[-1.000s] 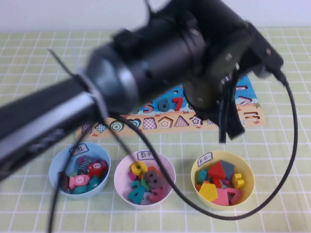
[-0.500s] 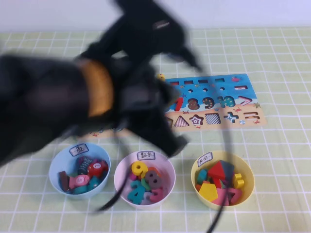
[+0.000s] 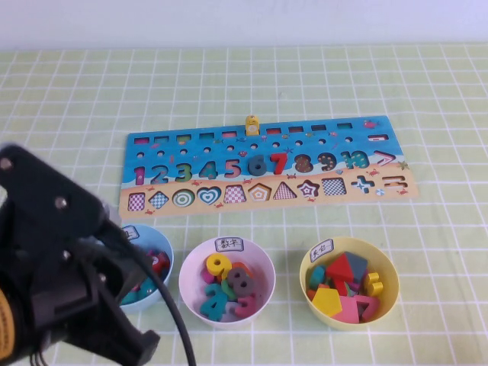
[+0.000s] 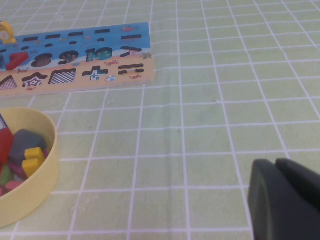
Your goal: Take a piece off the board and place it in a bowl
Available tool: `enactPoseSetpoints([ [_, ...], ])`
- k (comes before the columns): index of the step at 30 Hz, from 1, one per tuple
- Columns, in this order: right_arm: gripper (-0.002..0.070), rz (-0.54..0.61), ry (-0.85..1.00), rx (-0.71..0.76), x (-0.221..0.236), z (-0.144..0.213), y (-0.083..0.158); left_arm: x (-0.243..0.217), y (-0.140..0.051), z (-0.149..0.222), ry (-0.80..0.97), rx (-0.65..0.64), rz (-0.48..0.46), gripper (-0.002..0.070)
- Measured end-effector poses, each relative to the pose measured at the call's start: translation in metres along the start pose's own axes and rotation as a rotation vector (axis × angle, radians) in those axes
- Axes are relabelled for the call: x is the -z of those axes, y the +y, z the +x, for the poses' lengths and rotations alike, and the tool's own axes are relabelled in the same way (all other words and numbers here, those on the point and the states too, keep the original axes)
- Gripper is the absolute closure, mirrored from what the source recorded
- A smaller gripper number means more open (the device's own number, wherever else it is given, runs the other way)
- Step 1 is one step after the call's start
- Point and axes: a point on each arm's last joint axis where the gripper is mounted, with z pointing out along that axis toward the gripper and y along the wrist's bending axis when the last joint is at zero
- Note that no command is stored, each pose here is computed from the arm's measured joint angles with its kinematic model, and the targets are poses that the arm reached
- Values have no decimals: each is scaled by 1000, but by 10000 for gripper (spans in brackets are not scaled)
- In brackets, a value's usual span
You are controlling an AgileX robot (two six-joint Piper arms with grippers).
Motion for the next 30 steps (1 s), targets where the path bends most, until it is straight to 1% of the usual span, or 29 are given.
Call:
enactPoseSetpoints([
  [6,694,0,0,0,0,0,0,-5,5,15,104,-18,-60,677],
  [11,694,0,0,0,0,0,0,-5,10,25,193,1,-120,677],
  [14,694,0,0,0,0,0,0,-8,14,35,207,6,-161,677],
  [16,694,0,0,0,0,0,0,-8,17,43,198,18,-170,677],
  [19,694,0,0,0,0,0,0,-11,20,60,161,38,-158,677],
  [23,694,0,0,0,0,0,0,-14,31,86,41,101,-138,677],
  [27,694,0,0,0,0,0,0,-15,40,110,-135,203,-127,677],
  [30,694,0,0,0,0,0,0,-15,44,129,-281,210,-146,677],
])
